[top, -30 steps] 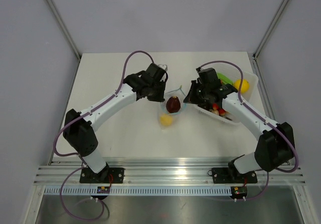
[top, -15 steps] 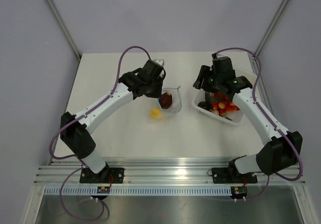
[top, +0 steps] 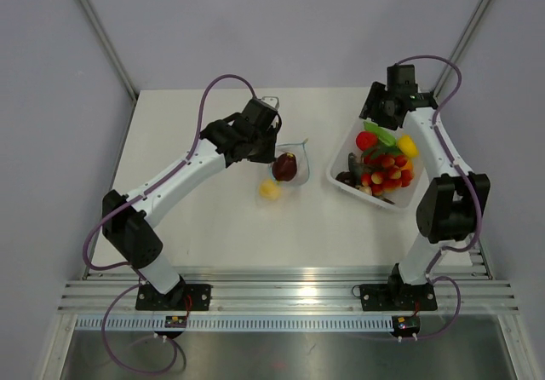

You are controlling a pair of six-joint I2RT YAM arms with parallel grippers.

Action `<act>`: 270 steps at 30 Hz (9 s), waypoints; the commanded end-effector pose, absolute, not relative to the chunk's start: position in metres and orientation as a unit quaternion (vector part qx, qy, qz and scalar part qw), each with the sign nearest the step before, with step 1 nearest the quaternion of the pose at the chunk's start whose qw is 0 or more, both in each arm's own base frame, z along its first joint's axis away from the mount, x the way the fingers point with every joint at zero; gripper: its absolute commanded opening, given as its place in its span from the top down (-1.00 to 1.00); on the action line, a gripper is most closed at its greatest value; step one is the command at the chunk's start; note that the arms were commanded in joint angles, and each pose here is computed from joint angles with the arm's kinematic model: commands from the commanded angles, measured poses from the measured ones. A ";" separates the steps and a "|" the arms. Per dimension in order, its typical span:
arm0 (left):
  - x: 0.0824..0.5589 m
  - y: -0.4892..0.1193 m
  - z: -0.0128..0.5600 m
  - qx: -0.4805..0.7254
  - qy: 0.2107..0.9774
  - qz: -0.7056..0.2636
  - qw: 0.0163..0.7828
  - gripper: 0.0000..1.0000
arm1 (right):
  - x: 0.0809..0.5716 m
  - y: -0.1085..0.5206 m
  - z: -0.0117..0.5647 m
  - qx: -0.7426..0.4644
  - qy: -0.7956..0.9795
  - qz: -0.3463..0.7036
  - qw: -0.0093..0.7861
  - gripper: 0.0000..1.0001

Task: Place the food in the zip-top bag and seal the zipper
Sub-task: Pick up the fake fruit from the bin, then place the fake fruit in the zipper food storage bag, then pick up the fake vegetable from the bin, then place the fake vegetable in the zipper food storage bag.

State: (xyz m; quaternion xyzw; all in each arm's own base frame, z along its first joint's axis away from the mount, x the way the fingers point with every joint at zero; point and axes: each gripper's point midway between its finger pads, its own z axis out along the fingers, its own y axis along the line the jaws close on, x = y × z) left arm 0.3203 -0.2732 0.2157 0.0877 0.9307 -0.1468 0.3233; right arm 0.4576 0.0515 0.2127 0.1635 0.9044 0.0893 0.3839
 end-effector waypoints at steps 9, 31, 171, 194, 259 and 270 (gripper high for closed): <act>0.334 -0.272 0.243 0.087 0.914 -0.152 0.365 1.00 | 0.493 0.018 0.150 0.165 0.932 0.057 0.318 -0.56; 0.336 -0.276 0.240 0.090 0.916 -0.163 0.355 1.00 | 0.524 0.024 0.077 0.126 0.941 0.135 0.282 -0.77; 0.333 -0.328 0.220 0.111 0.912 -0.261 0.297 1.00 | 0.537 -0.023 0.051 -0.057 0.938 -0.168 0.296 -0.27; 0.331 -0.332 0.235 0.117 0.899 -0.284 0.311 1.00 | 0.470 -0.004 0.202 0.080 0.894 -0.065 0.435 0.44; 0.361 -0.354 0.223 0.132 0.886 -0.300 0.327 1.00 | 0.273 0.197 0.243 -0.062 0.833 0.505 0.216 0.40; 0.356 -0.348 0.221 0.145 0.886 -0.293 0.329 1.00 | 0.278 0.218 0.213 -0.060 0.821 0.550 0.142 0.38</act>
